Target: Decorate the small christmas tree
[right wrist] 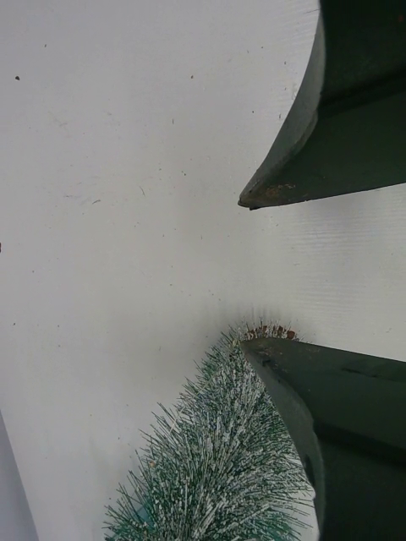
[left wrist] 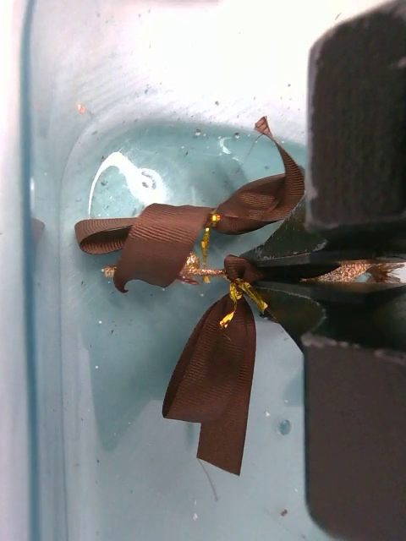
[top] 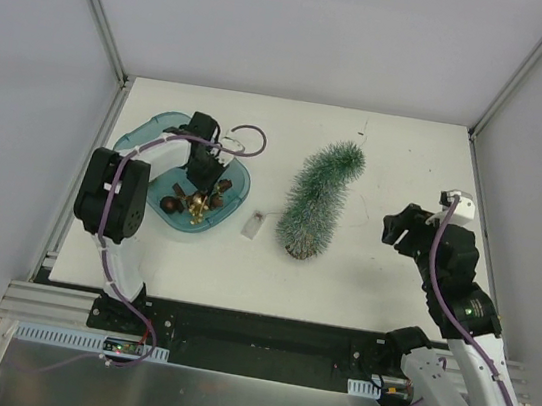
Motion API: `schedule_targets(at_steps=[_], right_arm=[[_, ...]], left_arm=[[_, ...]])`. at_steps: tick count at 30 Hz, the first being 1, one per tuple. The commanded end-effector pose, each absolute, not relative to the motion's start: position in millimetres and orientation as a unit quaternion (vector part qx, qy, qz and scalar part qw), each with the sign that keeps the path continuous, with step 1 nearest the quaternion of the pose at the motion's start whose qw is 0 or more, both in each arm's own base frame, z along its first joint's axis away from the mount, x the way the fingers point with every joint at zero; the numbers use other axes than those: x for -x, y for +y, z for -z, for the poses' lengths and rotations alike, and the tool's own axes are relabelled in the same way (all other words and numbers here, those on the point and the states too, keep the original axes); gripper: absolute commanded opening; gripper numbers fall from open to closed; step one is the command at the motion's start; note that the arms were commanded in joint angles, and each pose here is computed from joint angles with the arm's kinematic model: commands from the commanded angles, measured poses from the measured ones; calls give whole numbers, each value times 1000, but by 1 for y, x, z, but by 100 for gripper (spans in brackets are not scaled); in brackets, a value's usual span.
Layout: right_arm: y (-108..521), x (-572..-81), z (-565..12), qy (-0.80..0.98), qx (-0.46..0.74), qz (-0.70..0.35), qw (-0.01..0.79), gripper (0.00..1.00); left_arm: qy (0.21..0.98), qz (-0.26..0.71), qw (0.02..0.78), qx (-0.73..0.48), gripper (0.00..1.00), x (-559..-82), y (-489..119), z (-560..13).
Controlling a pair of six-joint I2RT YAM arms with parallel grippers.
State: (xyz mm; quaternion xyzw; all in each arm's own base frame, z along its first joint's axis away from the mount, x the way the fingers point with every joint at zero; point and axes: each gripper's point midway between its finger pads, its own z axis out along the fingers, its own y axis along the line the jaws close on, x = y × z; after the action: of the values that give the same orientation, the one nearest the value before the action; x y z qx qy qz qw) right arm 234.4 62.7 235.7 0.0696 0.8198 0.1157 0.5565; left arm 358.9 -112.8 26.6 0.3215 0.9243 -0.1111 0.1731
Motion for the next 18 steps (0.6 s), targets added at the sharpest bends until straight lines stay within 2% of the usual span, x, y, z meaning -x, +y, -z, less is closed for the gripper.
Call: schedule_targets(at_steps=[1,7,18], right_arm=[[67,-233,-255,804,-75,-142,572,64],[72,-231,-258,804,-67,-154,570,64],[76,-221,-281,789,-55,-179,585,64]], left_arm=[[904,113,243,-332,0,-363,-119,-89],[881,125,306,-339,0,-342,-127,-171],[809,157,410,-390,0,-275,-159,-305]])
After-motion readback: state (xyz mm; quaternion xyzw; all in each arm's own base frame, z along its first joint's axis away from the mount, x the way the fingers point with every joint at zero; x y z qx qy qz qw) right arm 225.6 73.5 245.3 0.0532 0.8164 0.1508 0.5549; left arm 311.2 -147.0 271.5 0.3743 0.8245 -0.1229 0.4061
